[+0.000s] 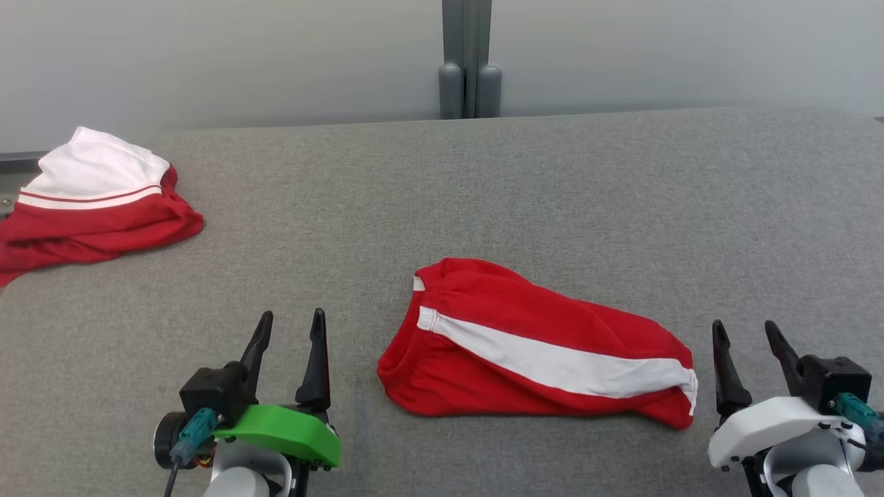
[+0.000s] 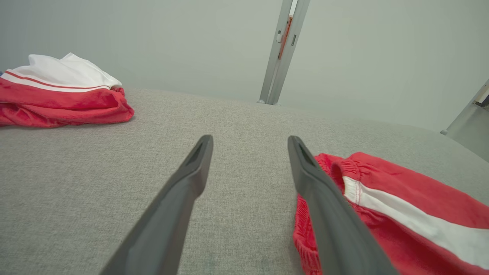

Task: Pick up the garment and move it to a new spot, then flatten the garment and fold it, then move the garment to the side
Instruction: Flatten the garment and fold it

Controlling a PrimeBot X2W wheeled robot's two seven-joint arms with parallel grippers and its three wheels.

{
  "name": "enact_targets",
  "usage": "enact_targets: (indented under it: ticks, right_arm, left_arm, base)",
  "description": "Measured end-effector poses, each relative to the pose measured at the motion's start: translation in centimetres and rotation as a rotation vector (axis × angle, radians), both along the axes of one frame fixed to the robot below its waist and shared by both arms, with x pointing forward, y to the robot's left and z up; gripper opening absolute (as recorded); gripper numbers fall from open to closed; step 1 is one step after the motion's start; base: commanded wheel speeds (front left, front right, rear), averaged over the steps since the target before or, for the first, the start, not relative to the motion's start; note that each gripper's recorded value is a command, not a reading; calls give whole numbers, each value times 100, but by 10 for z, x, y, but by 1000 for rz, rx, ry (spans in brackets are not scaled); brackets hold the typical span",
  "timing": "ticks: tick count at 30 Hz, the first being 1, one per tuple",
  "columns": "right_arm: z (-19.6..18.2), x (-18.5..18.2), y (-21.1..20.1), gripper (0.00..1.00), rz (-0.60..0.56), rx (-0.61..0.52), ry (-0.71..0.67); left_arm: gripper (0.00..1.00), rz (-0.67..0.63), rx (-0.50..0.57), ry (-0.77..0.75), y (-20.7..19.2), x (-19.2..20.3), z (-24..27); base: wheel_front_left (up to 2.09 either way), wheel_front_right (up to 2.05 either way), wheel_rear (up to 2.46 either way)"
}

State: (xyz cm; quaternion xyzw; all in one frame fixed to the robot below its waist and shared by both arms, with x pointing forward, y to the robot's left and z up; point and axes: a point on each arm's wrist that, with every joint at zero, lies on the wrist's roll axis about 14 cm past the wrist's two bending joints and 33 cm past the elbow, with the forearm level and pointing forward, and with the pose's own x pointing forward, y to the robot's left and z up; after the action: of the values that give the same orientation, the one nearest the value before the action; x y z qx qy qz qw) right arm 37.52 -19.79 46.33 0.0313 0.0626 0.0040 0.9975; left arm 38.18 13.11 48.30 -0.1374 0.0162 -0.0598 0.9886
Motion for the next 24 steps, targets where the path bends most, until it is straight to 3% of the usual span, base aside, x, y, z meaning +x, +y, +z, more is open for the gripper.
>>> enact_targets:
  ticks: [9, 24]
  right_arm:
    - [34, 14, 7, 100, 12, 37, -128]
    - [42, 12, 29, 100, 70, 74, -166]
  left_arm:
    - [100, 5, 21, -25, 0, -5, 7]
    - [100, 20, 60, -39, 1, -14, 9]
  base:
    - [0, 0, 0]
    - [0, 0, 0]
